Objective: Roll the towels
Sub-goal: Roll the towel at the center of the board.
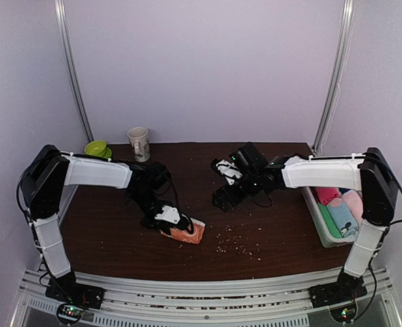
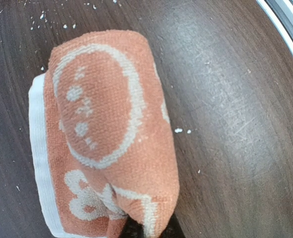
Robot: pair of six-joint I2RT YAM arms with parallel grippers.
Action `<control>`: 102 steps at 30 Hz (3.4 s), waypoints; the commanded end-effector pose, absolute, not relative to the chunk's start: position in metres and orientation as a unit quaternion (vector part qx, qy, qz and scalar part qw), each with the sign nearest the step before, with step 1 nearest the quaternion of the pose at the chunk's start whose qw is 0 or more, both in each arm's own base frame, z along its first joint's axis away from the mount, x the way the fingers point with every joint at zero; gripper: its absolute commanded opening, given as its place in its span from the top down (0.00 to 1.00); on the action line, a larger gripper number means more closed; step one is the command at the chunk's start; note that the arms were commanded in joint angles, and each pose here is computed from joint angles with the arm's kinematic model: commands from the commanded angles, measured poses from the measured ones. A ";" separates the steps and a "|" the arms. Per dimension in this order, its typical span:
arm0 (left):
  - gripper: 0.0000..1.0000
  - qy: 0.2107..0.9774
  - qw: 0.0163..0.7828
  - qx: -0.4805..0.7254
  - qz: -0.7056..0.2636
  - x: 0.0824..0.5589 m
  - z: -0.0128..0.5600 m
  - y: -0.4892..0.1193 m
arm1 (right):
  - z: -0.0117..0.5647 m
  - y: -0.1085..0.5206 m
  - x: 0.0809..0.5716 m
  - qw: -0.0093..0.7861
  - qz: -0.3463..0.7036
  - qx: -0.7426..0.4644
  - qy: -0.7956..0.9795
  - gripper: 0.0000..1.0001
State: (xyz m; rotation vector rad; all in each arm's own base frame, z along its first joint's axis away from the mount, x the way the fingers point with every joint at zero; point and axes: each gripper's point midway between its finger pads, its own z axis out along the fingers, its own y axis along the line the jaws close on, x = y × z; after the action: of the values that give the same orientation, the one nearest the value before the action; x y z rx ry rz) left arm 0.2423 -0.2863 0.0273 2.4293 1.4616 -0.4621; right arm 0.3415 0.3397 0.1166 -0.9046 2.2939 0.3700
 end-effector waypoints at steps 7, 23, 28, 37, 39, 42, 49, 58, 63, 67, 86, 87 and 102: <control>1.00 0.541 -0.043 0.813 -0.210 0.205 -0.006 -0.239 | 0.130 0.361 0.286 0.473 0.106 -0.451 0.750 0.05; 1.00 0.563 -0.085 0.786 -0.241 0.219 -0.008 -0.241 | 0.143 0.382 0.198 0.626 -0.010 -0.547 0.556 0.12; 1.00 0.564 -0.096 0.784 -0.239 0.218 -0.010 -0.238 | 0.123 0.414 0.201 0.603 -0.050 -0.580 0.545 0.13; 1.00 0.567 -0.104 0.783 -0.233 0.221 -0.012 -0.238 | 0.095 0.444 0.211 0.563 -0.094 -0.622 0.536 0.19; 1.00 0.568 -0.103 0.783 -0.234 0.222 -0.012 -0.239 | 0.089 0.448 0.210 0.550 -0.092 -0.634 0.536 0.21; 1.00 0.568 -0.100 0.782 -0.235 0.223 -0.011 -0.240 | 0.081 0.451 0.211 0.534 -0.086 -0.646 0.538 0.24; 1.00 0.569 -0.098 0.781 -0.237 0.223 -0.011 -0.241 | 0.064 0.453 0.220 0.504 -0.078 -0.647 0.567 0.27; 1.00 0.569 -0.102 0.781 -0.237 0.221 -0.012 -0.239 | 0.056 0.455 0.241 0.492 -0.088 -0.633 0.590 0.42; 1.00 0.566 -0.099 0.784 -0.237 0.221 -0.011 -0.239 | 0.050 0.454 0.244 0.475 -0.076 -0.638 0.601 0.61; 1.00 0.565 -0.097 0.785 -0.234 0.222 -0.011 -0.239 | 0.046 0.456 0.244 0.459 -0.056 -0.644 0.609 0.70; 0.34 0.606 0.124 0.768 -0.164 0.295 0.062 -0.239 | 0.040 0.456 0.235 0.397 0.051 -0.614 0.680 1.00; 0.34 0.610 0.145 0.763 -0.158 0.300 0.067 -0.239 | 0.040 0.456 0.235 0.393 0.057 -0.609 0.686 1.00; 0.34 0.542 0.339 0.760 -0.115 0.276 0.090 -0.247 | 0.042 0.473 0.243 0.278 0.208 -0.516 0.783 1.00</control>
State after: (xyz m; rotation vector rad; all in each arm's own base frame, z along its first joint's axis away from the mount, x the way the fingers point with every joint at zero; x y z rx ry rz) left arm 0.2754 -0.2294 0.0853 2.0101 1.5652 -0.3578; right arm 0.2561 0.4715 0.0570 -1.3896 1.9399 0.4044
